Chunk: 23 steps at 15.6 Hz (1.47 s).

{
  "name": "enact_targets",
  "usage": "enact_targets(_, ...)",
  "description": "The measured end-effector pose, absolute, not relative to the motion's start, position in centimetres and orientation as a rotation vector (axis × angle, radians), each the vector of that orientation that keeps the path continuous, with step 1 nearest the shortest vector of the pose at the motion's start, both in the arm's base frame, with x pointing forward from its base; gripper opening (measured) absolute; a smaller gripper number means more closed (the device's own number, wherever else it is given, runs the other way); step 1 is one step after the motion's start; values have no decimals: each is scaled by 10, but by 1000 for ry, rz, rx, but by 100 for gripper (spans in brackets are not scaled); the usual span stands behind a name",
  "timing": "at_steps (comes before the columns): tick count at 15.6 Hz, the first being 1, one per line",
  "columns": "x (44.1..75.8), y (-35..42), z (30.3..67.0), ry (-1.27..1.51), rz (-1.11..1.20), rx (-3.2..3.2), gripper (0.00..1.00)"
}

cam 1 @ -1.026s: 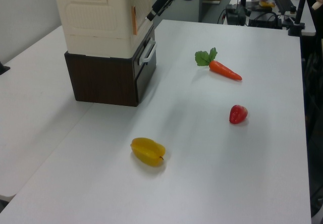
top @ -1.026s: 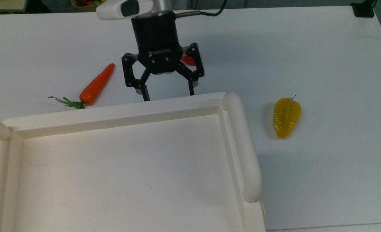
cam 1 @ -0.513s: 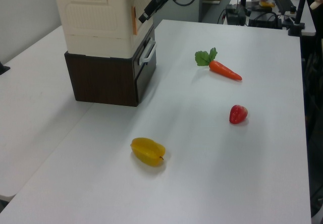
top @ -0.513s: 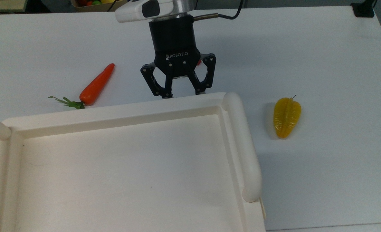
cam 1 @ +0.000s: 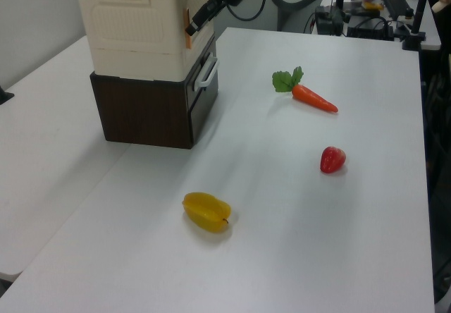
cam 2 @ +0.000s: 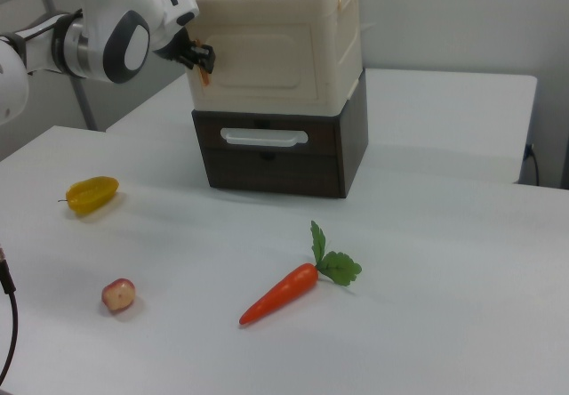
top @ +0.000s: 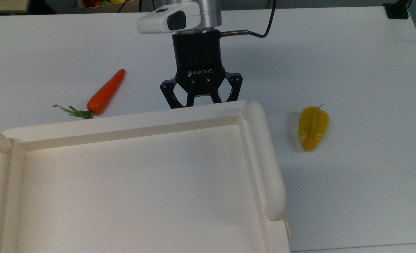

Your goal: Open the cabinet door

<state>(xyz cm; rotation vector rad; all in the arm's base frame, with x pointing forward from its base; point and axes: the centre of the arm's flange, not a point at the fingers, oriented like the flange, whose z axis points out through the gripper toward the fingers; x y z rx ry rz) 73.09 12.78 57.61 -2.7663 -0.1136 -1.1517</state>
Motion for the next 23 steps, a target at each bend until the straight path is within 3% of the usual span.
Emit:
enact_targets(5, 730, 135, 581, -120, -1180, -2747, 41)
enact_targets(7, 732, 135, 578, -120, -1189, -2745, 32)
enact_targets(10, 732, 136, 578, -123, -1201, -2740, 27)
enact_targets(12, 733, 134, 579, -133, -1212, -2751, 17)
enact_targets(23, 729, 134, 582, -150, -1179, -2780, 15)
